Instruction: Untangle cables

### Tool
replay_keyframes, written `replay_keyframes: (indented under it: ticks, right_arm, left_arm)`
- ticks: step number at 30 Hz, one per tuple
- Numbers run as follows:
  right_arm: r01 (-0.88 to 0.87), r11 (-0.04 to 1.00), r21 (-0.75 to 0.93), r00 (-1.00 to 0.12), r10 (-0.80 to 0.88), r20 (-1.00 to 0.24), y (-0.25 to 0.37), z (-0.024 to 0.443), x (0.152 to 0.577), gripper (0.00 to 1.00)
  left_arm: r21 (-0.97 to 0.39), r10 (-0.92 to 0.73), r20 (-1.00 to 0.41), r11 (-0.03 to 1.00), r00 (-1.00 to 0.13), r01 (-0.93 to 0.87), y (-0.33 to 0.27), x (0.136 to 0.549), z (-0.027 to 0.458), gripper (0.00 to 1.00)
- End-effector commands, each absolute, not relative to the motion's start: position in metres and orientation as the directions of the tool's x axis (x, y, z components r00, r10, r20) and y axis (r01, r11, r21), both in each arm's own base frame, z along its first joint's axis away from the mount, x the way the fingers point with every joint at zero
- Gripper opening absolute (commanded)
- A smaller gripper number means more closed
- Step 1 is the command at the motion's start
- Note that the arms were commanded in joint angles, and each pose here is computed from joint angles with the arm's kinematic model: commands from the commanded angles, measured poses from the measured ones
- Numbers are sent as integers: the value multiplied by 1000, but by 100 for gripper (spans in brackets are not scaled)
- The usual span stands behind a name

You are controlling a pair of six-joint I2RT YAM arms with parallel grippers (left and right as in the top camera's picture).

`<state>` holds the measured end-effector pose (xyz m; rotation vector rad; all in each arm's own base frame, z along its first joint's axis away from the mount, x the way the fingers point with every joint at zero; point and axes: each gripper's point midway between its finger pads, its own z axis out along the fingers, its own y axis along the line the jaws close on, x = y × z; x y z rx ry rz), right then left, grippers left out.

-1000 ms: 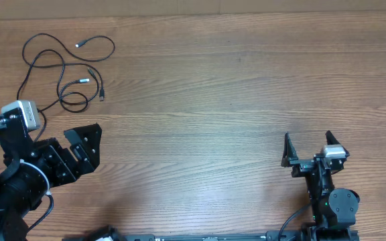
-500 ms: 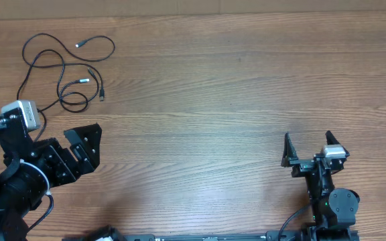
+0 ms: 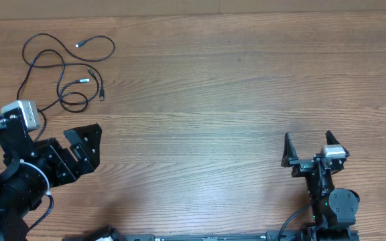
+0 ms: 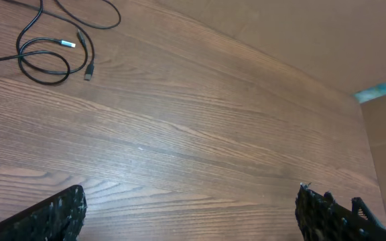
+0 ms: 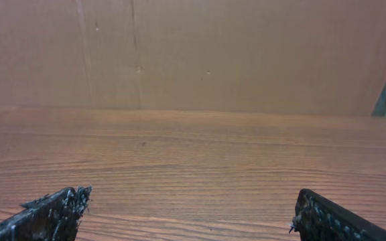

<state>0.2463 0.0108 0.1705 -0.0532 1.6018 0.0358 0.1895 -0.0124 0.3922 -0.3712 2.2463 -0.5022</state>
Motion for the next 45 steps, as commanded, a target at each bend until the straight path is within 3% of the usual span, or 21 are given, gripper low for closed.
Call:
replay_keyframes:
  ticks: [1, 14, 20, 28, 41, 45]
  right_arm:
    - [-59, 998, -5, -23, -6, -1000, 12, 170, 246, 100]
    - [-59, 998, -5, -23, -6, -1000, 12, 170, 246, 100]
    - [-59, 998, -5, -23, -6, -1000, 12, 170, 246, 100]
    - [-59, 998, -5, -23, -6, -1000, 12, 170, 246, 100]
    - [-59, 998, -5, -23, -6, -1000, 12, 170, 246, 100]
    - [-59, 998, -5, -23, -6, -1000, 12, 170, 246, 100]
  left_arm:
    - [-444, -385, -665, 893, -641, -75, -14, 189, 397, 100]
    - [-440, -382, -667, 895, -640, -75, -13, 189, 397, 100]
    - [-365, -394, -647, 912, -653, -189, 6, 182, 383, 99]
    - [-370, -409, -615, 905, -675, -211, 5, 176, 377, 100]
    - [-317, -223, -662, 948, -715, -3, -16, 191, 336, 100]
    - [-296, -169, -719, 952, -674, 77, -25, 202, 316, 99]
